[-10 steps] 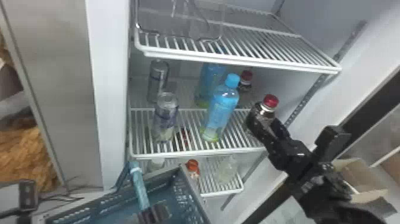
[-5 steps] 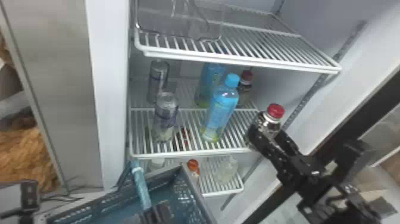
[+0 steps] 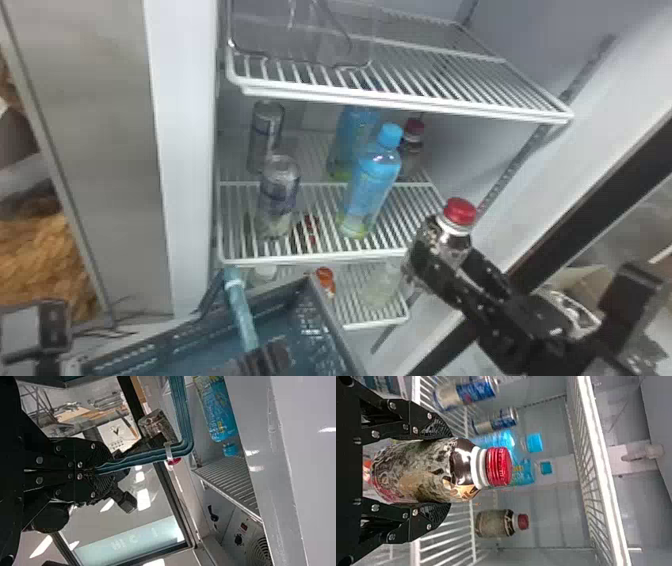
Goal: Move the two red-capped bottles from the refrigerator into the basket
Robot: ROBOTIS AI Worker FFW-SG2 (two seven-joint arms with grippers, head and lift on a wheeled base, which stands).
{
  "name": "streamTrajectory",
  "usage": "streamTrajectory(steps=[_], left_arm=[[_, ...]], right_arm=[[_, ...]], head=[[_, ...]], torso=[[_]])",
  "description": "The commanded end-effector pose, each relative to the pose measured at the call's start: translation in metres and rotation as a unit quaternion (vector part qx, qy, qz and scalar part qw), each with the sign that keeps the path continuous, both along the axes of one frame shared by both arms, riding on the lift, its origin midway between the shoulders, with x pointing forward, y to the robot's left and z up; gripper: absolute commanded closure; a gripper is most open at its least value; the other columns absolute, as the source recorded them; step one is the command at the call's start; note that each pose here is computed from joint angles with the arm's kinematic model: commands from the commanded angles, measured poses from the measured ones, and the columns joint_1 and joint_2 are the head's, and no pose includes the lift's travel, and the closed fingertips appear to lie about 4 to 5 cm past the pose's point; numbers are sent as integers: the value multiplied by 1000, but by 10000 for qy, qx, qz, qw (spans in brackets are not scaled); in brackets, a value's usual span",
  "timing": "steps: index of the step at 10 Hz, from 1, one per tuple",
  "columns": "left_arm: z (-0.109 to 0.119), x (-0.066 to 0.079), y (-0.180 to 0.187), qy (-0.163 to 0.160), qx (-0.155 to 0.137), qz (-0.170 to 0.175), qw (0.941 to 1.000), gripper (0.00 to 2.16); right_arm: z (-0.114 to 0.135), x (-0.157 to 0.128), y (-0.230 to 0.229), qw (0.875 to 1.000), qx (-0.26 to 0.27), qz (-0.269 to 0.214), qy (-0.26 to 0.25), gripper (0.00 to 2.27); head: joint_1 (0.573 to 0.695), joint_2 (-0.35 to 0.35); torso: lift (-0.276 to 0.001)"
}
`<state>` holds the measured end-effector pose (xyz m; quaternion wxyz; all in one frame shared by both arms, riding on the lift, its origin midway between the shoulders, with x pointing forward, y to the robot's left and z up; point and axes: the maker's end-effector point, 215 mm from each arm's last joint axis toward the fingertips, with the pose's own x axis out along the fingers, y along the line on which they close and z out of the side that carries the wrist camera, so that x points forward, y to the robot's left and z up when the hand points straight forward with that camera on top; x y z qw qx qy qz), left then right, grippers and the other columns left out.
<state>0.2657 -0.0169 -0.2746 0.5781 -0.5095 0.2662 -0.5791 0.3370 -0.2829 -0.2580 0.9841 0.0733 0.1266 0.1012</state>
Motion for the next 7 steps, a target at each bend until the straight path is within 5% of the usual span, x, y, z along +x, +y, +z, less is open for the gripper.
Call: streamTrajectory(steps=[1,7], left_arm=[[0,0,0,-6,-2,1,10000,1199],[13,-14,-7,62,-286,-177,9994,1199]], right_arm=[[1,-10,16,9997,132,184,131,1279],[-7,-44,120,9800,1117,1461,759,1279]], head=[[695,-350],[695,-350]], torso=[[0],[0]])
